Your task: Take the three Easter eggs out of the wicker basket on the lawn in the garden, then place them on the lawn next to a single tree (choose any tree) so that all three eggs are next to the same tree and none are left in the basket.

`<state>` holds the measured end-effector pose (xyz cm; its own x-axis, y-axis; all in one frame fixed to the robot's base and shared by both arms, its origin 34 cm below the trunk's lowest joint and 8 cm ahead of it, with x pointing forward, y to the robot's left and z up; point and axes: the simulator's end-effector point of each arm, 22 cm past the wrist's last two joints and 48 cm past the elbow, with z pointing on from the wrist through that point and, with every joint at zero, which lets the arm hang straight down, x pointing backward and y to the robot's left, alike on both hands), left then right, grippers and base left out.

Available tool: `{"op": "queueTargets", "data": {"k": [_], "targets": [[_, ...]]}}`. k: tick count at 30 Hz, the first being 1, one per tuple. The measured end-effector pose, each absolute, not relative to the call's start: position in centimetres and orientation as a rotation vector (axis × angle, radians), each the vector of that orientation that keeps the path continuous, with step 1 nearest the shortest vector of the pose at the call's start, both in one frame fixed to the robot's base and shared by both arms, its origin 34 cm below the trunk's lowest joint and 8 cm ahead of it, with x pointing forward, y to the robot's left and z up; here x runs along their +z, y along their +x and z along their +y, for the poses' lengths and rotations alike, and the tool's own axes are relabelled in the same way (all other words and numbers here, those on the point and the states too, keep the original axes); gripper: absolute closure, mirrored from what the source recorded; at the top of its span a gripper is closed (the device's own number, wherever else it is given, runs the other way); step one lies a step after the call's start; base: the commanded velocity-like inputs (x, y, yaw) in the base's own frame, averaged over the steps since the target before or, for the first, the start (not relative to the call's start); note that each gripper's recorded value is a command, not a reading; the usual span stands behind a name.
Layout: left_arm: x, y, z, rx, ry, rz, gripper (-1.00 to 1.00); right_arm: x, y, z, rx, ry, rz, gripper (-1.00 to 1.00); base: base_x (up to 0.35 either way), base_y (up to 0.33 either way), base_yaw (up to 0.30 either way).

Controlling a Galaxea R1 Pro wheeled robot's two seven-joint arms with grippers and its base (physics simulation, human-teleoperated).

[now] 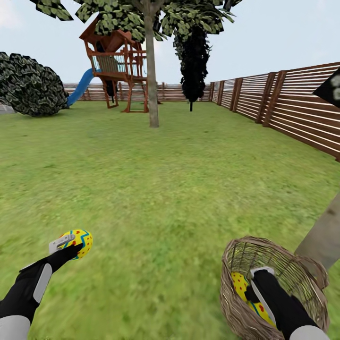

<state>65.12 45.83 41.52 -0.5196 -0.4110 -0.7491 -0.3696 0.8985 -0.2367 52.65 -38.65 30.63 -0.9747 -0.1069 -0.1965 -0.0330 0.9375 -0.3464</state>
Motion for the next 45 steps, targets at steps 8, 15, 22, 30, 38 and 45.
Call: {"op": "queueTargets", "data": {"k": [8, 15, 22, 30, 38, 45], "targets": [[40.4, 65.0, 45.5, -0.06, -0.559, 2.185, 1.0, 29.6, 52.2, -38.7, -0.514, -0.111, 2.903, -1.0, 0.0, -0.001, 0.0], [40.3, 65.0, 45.3, -0.064, -0.559, 2.186, 1.0, 29.6, 52.2, -38.7, -0.513, -0.111, 2.903, -1.0, 0.068, -0.2, 0.0], [40.2, 65.0, 45.2, -0.066, -0.559, 2.188, 1.0, 29.6, 52.1, -38.6, -0.513, -0.114, 2.905, -1.0, 0.219, -0.015, 0.0], [40.3, 65.1, 45.2, -0.068, -0.56, 2.185, 1.0, 29.4, 52.0, -38.4, -0.51, -0.116, 2.908, -1.0, 0.104, 0.0, 0.0], [38.4, 64.7, 45.3, -0.057, -0.565, 2.217, 1.0, 28.0, 51.3, -38.4, -0.512, -0.124, 2.939, -1.0, 0.0, 0.0, 0.0], [36.7, 64.3, 45.3, -0.049, -0.569, 2.244, 1.0, 26.7, 50.7, -38.7, -0.518, -0.129, 2.967, -1.0, 0.0, 0.0, 0.0]]}}
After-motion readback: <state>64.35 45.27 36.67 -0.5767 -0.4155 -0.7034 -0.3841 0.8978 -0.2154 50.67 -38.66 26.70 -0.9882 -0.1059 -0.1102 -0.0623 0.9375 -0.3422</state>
